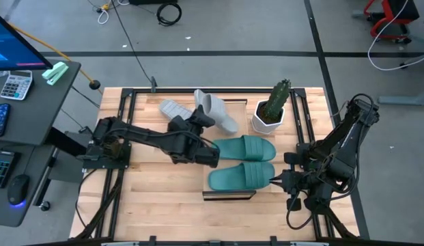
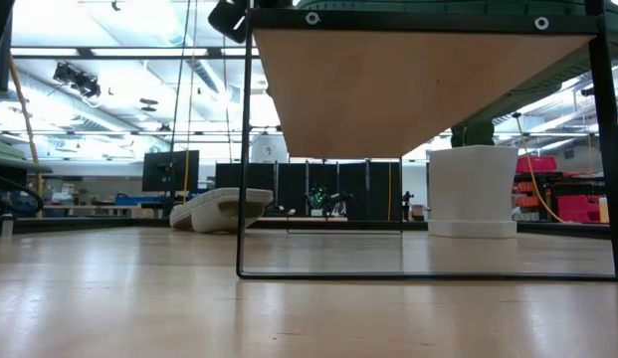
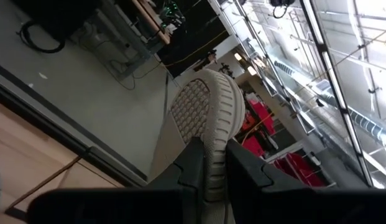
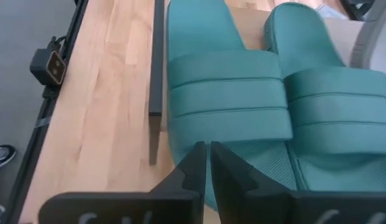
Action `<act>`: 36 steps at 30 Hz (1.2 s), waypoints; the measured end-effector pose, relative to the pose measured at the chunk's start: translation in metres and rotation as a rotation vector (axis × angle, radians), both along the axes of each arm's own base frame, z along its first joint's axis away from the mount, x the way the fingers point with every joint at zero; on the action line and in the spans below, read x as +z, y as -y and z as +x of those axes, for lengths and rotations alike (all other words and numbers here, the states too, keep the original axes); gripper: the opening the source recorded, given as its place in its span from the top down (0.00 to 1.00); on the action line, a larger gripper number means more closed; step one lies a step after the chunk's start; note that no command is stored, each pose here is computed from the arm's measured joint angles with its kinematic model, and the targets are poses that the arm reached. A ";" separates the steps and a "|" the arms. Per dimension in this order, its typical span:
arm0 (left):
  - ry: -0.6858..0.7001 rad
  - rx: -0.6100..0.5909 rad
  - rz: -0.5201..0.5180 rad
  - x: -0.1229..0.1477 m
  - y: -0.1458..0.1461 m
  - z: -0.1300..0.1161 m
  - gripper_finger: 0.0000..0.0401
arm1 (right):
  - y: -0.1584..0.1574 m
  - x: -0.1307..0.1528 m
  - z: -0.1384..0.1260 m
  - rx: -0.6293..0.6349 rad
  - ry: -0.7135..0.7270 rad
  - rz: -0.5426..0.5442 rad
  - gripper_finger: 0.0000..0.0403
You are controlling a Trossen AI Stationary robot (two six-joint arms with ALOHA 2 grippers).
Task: Pick and place slides into the shelf
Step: Put the bottom gray slide on the shelf
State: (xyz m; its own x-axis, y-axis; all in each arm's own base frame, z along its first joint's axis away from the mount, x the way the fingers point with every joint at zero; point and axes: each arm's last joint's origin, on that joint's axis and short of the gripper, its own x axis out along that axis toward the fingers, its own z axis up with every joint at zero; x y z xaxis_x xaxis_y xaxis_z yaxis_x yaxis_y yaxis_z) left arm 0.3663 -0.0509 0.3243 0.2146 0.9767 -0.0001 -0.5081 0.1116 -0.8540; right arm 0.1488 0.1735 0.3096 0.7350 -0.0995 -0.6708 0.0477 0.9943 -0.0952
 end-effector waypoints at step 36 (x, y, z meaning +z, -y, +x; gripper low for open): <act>-0.044 0.023 0.014 -0.018 -0.005 0.017 0.82 | -0.003 0.002 0.002 -0.007 0.015 0.062 0.93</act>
